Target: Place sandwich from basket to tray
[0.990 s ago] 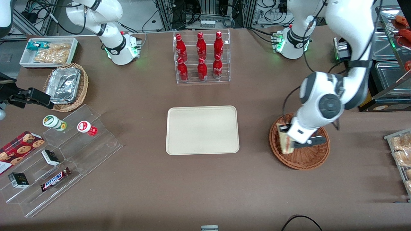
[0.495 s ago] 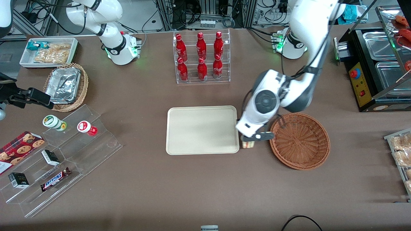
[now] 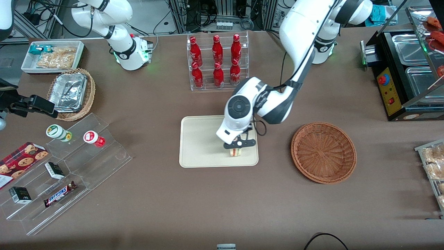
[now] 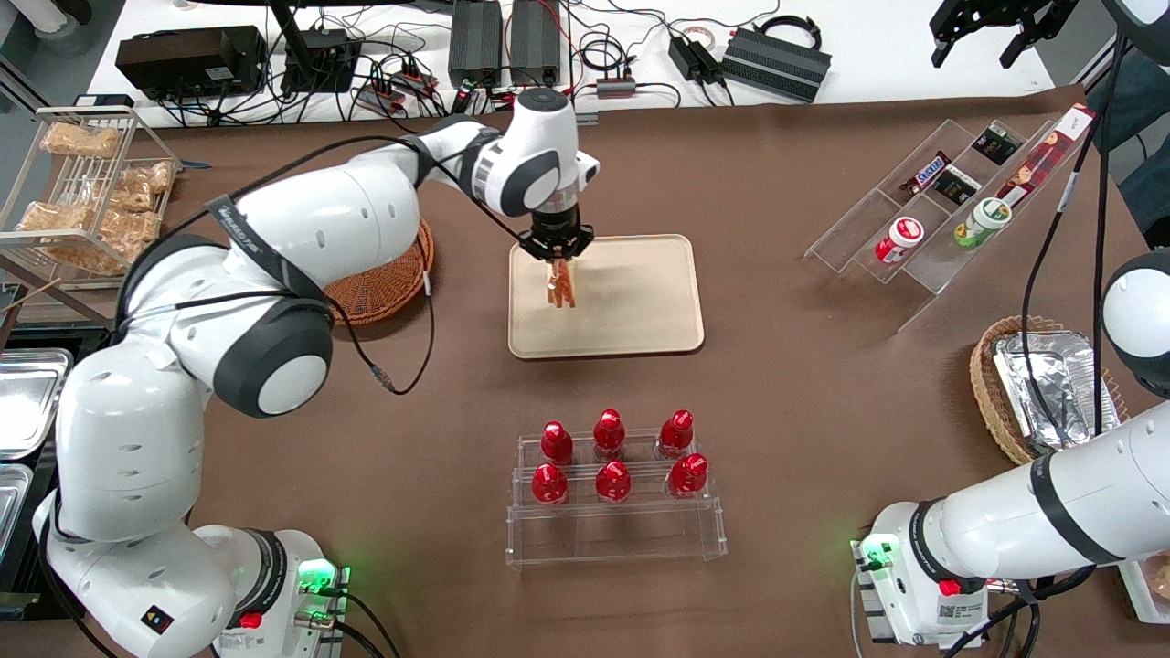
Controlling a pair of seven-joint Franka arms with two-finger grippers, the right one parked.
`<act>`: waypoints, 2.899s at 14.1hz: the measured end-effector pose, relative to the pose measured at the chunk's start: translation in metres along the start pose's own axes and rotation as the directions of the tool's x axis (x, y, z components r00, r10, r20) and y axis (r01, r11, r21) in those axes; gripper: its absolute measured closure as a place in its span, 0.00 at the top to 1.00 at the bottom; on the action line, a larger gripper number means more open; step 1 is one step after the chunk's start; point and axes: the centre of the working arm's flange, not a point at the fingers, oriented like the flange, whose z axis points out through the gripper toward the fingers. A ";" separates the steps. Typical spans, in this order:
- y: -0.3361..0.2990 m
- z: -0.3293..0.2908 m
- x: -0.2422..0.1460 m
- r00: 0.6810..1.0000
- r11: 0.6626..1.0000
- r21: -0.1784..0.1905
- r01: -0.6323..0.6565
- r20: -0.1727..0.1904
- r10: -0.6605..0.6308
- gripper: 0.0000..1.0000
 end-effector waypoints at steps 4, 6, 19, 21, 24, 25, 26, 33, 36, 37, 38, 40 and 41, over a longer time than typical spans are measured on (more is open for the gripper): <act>0.035 0.028 -0.023 1.000 1.000 -0.009 -0.008 -0.014 0.008 0.14; 0.040 0.040 -0.027 1.000 1.000 -0.013 -0.011 -0.019 0.011 0.14; -0.019 -0.068 0.005 0.993 0.991 0.077 0.108 -0.056 -0.104 1.00; -0.065 -0.080 0.028 0.994 0.991 0.085 0.105 -0.039 -0.102 1.00; -0.149 -0.094 0.056 0.999 0.996 0.076 0.051 0.010 -0.052 1.00; -0.174 -0.101 0.060 0.999 0.998 0.065 0.025 0.023 -0.026 1.00; -0.198 -0.108 0.063 1.000 0.999 0.054 0.002 0.031 -0.004 1.00; -0.329 -0.182 0.045 0.992 0.996 0.017 -0.091 0.085 0.089 1.00; -0.372 -0.221 0.033 0.991 0.993 0.034 -0.111 0.076 0.108 1.00; -0.387 -0.233 0.029 0.989 0.991 0.028 -0.130 0.069 0.128 1.00; -0.401 -0.244 0.027 0.989 0.990 0.022 -0.141 0.056 0.140 1.00; -0.427 -0.264 0.025 0.991 0.991 0.011 -0.134 0.016 0.134 1.00; -0.439 -0.276 0.026 0.993 0.993 0.007 -0.119 -0.006 0.119 1.00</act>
